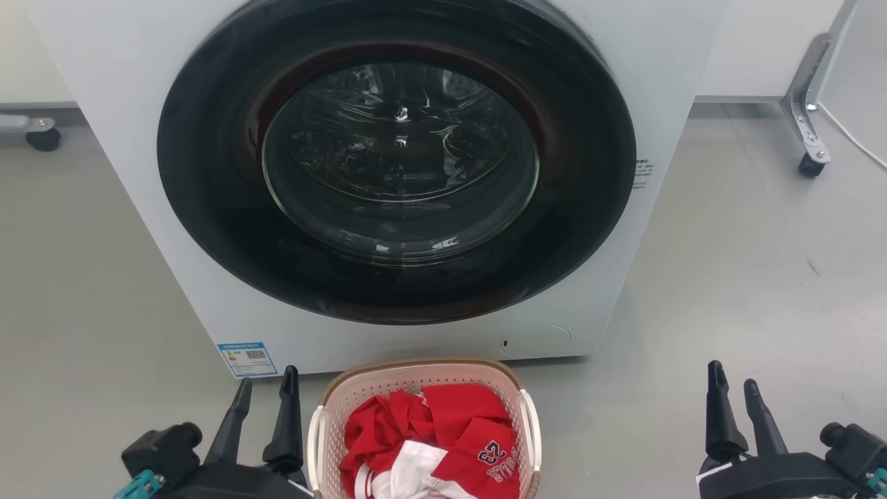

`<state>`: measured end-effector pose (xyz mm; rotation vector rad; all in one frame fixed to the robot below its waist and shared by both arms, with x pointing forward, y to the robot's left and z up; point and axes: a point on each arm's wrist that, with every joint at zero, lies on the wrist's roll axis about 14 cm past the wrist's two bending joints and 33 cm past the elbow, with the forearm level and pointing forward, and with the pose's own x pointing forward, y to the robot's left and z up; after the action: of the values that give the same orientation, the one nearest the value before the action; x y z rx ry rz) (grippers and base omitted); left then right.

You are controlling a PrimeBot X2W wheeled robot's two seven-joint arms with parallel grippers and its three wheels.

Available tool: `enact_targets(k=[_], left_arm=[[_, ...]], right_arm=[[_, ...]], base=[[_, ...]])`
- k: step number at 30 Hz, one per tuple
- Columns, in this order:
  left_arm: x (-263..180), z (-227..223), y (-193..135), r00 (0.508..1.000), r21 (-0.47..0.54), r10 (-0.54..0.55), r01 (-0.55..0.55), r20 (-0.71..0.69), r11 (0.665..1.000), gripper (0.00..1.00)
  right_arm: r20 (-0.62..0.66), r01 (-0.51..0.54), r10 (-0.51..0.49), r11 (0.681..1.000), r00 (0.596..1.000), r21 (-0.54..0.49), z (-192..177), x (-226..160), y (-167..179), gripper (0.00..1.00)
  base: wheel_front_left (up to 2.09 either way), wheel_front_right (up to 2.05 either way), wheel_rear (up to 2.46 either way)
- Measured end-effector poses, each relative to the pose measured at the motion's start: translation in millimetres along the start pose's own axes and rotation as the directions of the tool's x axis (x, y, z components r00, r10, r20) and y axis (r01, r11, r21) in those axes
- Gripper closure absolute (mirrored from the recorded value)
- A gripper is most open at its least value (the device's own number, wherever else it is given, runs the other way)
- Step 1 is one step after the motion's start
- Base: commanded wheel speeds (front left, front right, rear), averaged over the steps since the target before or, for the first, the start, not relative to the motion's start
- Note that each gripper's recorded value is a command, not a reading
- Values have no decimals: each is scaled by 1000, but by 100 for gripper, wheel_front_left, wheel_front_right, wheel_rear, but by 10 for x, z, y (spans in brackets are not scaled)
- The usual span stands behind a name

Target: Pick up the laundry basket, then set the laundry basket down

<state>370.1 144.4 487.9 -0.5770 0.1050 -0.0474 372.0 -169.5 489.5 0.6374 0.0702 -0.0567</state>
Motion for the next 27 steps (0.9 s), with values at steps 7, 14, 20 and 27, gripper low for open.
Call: enact_targets(k=[7,14,20,27], left_arm=[[3,70,-95,999,123,-28,23,39,992,0],[-3,135,-221,995,244,-69,48,78,969,0],[-9,181,-313,989,335,-100,59,107,940,0],[-22,242,-439,978,441,-148,69,146,895,0]], right_arm=[[41,-27,32,993,999,-116,72,5,113,0],[85,-53,74,972,994,-230,155,2,243,0],[117,-71,114,944,987,-321,214,-8,354,0],[151,-72,149,902,977,-425,258,-49,436,0]], base=[[0,0,0],[0,0,0],[0,0,0],[0,0,0]])
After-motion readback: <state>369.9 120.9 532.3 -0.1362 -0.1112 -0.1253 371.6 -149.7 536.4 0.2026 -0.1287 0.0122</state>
